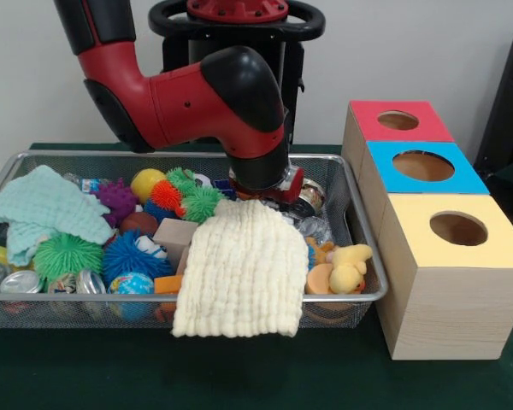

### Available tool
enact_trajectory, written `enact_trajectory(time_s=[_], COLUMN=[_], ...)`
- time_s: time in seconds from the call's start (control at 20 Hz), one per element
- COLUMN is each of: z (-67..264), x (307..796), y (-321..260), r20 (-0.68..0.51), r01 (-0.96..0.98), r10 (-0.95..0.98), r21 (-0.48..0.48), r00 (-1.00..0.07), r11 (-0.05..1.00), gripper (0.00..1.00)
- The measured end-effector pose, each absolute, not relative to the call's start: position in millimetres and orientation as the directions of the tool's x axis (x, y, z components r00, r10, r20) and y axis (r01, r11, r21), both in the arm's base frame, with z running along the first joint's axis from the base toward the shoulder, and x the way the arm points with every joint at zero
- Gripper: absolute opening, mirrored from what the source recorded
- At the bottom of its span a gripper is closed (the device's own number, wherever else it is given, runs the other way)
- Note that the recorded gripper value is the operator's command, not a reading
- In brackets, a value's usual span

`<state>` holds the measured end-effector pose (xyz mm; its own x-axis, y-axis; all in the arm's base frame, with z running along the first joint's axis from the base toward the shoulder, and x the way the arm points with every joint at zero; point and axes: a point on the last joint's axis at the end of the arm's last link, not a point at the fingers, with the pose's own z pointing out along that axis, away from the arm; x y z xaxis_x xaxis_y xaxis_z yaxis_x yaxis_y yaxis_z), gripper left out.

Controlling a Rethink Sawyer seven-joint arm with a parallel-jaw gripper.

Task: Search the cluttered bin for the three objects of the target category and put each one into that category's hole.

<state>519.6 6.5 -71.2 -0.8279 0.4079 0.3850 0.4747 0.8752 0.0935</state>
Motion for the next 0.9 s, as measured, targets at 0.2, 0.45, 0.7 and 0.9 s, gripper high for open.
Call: enact_trajectory(time_s=[0.2, 0.45, 0.7, 0.9], z=[-70.8, -70.1, -69.7, -68.9], x=[520.4, 522.9, 525.2, 526.6], y=[2.5, -9.6, -22.8, -29.9], r20=[0.385, 0.386, 0.387, 0.388], r01=[0.474, 0.477, 0.469, 0.445], r10=[0.408, 0.409, 0.400, 0.374], r21=[0.094, 0.096, 0.100, 0.109], r00=[-0.828, -0.827, -0.831, -0.842], r11=[0.875, 0.873, 0.877, 0.889], gripper=[0.00, 0.00, 0.00, 0.00])
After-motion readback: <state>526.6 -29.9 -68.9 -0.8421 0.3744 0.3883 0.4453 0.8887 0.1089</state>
